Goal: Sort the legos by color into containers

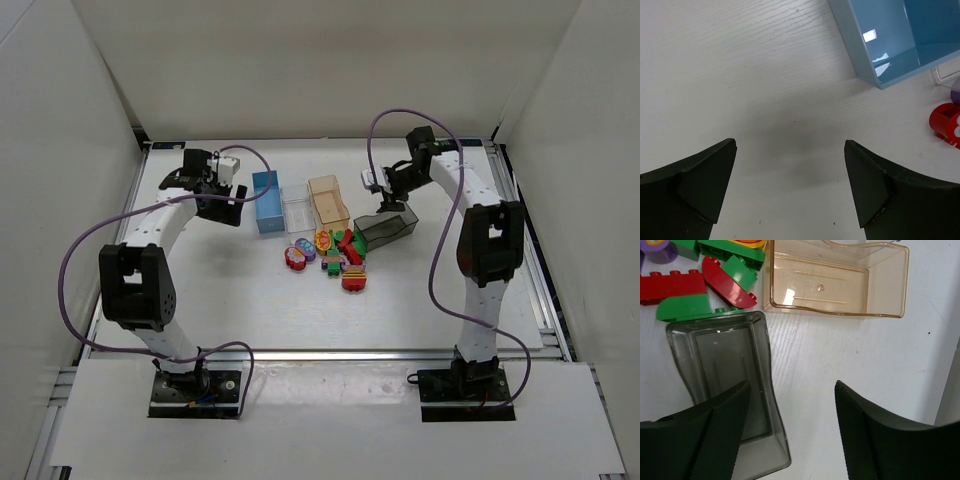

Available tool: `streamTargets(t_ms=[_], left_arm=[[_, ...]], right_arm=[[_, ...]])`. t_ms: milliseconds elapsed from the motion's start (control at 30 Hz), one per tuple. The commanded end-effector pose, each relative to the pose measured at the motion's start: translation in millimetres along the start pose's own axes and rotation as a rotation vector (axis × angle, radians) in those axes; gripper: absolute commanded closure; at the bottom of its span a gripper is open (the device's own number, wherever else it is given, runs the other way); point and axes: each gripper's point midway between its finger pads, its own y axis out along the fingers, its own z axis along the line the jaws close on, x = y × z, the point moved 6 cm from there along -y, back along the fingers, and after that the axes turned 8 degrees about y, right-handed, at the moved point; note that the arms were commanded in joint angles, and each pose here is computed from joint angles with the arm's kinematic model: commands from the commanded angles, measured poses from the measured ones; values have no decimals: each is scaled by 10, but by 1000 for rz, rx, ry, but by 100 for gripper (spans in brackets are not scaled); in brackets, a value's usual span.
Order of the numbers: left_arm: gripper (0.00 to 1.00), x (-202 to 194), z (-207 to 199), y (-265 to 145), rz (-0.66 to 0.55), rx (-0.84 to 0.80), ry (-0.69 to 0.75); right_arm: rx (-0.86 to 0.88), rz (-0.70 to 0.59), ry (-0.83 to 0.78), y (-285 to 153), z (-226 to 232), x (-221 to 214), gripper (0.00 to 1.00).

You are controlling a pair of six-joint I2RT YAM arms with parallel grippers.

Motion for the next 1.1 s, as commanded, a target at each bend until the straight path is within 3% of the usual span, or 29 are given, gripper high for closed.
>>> streamTargets(t_ms=[0, 733, 933, 1067], left_arm=[[1, 39, 54, -22, -5, 26, 13], [0, 108, 214, 239, 54, 37, -9], [1, 114, 226, 272, 63, 43, -6], [1, 110, 234, 287, 67, 46, -12]], right_arm=[[59, -27, -13, 21, -37, 8, 31], [252, 78, 18, 218, -15, -588, 45], [275, 110, 16, 292, 0, -724, 51], [271, 129, 45, 307, -19, -770, 61]])
